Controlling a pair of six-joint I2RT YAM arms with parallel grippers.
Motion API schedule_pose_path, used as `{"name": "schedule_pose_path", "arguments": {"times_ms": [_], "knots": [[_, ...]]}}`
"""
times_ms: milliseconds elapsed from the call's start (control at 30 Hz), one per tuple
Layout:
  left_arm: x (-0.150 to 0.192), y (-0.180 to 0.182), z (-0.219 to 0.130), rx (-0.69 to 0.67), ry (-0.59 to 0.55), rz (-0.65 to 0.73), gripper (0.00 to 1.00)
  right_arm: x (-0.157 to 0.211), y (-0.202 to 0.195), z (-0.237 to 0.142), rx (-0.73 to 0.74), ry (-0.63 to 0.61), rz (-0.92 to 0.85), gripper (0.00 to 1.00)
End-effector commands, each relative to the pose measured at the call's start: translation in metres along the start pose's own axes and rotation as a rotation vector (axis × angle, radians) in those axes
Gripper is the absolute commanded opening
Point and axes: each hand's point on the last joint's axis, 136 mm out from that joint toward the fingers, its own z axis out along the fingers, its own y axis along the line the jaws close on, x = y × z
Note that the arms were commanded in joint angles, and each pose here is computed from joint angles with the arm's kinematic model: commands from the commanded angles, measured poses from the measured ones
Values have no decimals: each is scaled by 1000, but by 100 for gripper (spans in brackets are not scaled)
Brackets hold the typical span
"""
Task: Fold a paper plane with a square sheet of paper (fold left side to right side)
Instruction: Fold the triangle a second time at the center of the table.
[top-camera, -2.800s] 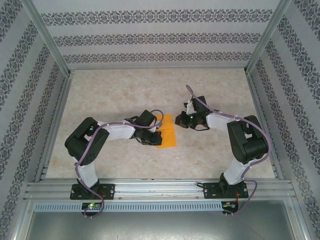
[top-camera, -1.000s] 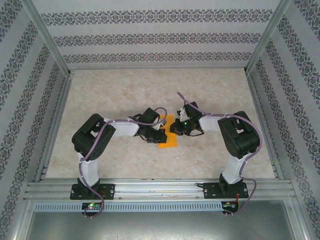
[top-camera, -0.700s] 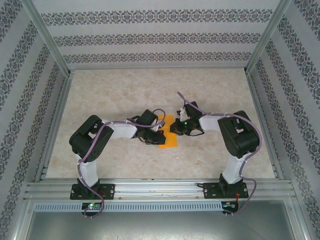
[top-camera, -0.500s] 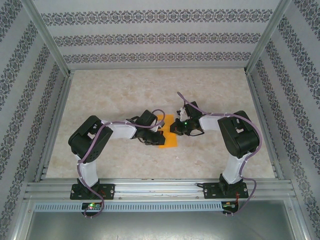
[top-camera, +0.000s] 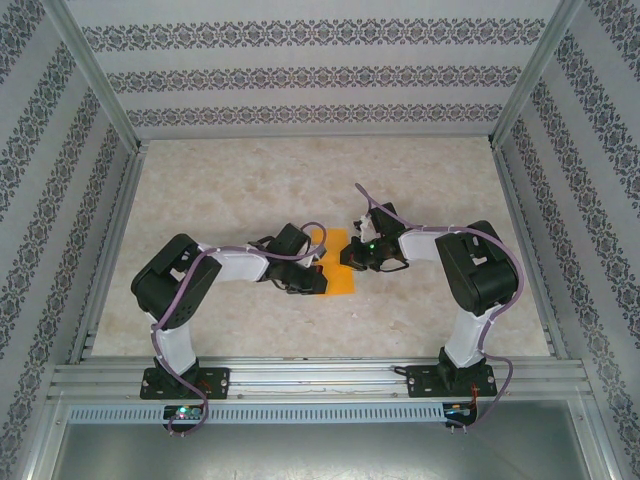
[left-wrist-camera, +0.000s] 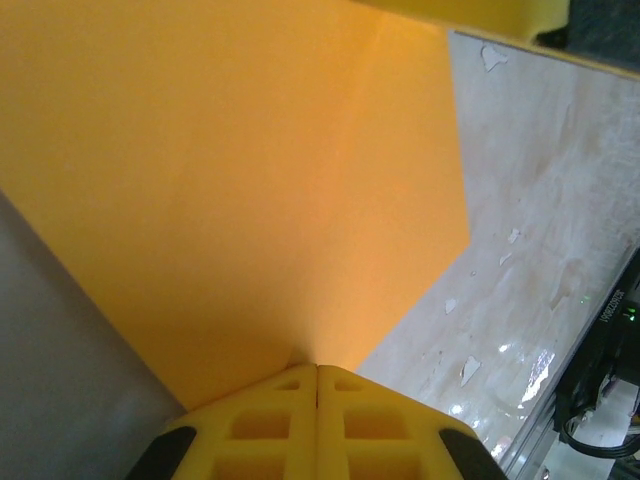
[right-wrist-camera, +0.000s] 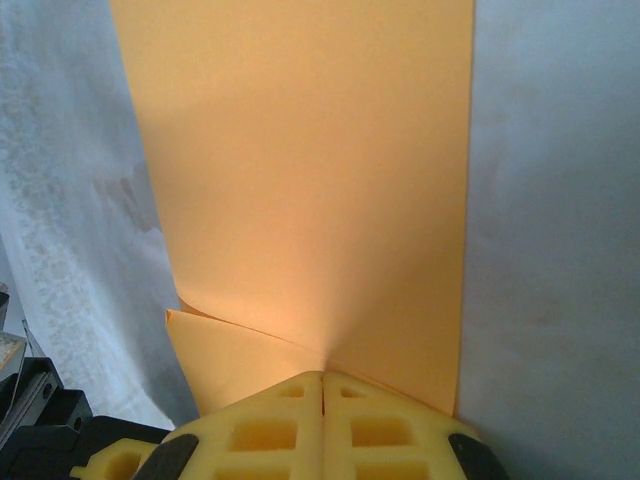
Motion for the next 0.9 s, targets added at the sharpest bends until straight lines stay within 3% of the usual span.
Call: {"name": "schedule_pose_path", "arguments": {"times_ms": [0, 567, 867], "knots": [[45, 24, 2, -53, 138, -97, 1, 29, -61, 7, 200, 77, 112, 0], [61, 31, -10, -83, 124, -112, 1, 28, -59, 7, 194, 80, 109, 0], [14, -14, -34, 11, 1, -51, 1, 29, -57, 8, 192, 81, 105, 0]]}}
